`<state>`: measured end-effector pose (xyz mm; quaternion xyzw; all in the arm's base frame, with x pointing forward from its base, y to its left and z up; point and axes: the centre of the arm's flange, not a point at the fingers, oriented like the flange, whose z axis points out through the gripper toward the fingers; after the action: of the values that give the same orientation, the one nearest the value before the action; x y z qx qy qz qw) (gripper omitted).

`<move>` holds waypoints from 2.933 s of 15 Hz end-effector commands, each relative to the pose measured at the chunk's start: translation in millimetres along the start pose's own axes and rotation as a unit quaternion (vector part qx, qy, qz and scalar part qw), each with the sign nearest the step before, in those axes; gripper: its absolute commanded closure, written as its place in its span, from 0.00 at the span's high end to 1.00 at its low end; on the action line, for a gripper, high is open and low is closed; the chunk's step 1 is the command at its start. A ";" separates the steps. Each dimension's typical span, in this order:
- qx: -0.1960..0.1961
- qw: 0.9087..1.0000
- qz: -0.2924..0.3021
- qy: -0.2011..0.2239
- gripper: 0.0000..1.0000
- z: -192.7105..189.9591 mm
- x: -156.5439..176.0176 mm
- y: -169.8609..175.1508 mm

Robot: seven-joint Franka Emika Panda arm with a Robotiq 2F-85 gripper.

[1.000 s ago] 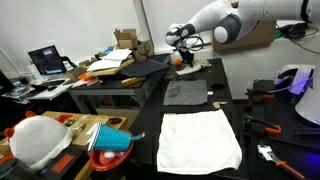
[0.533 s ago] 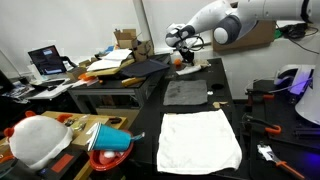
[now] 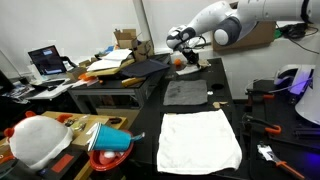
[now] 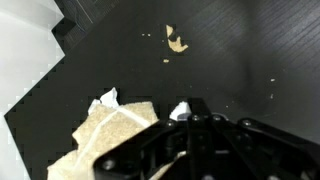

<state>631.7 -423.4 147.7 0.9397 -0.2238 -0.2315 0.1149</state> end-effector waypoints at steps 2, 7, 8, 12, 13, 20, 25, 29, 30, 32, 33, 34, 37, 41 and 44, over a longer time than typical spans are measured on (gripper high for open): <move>-0.002 0.999 -0.038 -0.023 0.00 25.8 -72.1 -14.2; 0.002 0.996 -0.068 -0.050 0.00 28.8 -77.9 -20.7; 0.005 0.996 -0.075 -0.045 0.00 28.3 -79.4 -19.9; 0.004 0.993 -0.114 -0.007 0.00 23.2 -79.5 -20.6; 0.004 0.992 -0.123 0.005 0.00 21.6 -77.8 -20.6; 0.020 0.985 -0.152 0.079 0.34 4.7 -61.2 -19.1; 0.003 0.986 -0.156 0.059 0.41 -6.2 14.4 -18.7; 0.003 0.986 -0.156 0.059 0.41 -6.2 14.4 -18.7; 0.003 0.986 -0.156 0.059 0.41 -6.2 14.5 -18.7; 0.003 0.986 -0.156 0.059 0.41 -6.2 14.5 -18.7; 0.003 0.986 -0.156 0.059 0.41 -6.2 14.5 -18.7; 0.003 0.986 -0.156 0.059 0.41 -6.2 14.4 -18.7; 0.002 0.987 -0.150 0.064 0.74 -5.9 17.3 -17.4; 0.000 0.985 -0.158 0.068 1.00 -8.9 17.1 -27.2; 0.006 0.981 -0.169 0.090 1.00 -21.9 6.3 -33.7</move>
<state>659.3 -405.4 141.8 0.9772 -0.0622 -0.1836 0.0870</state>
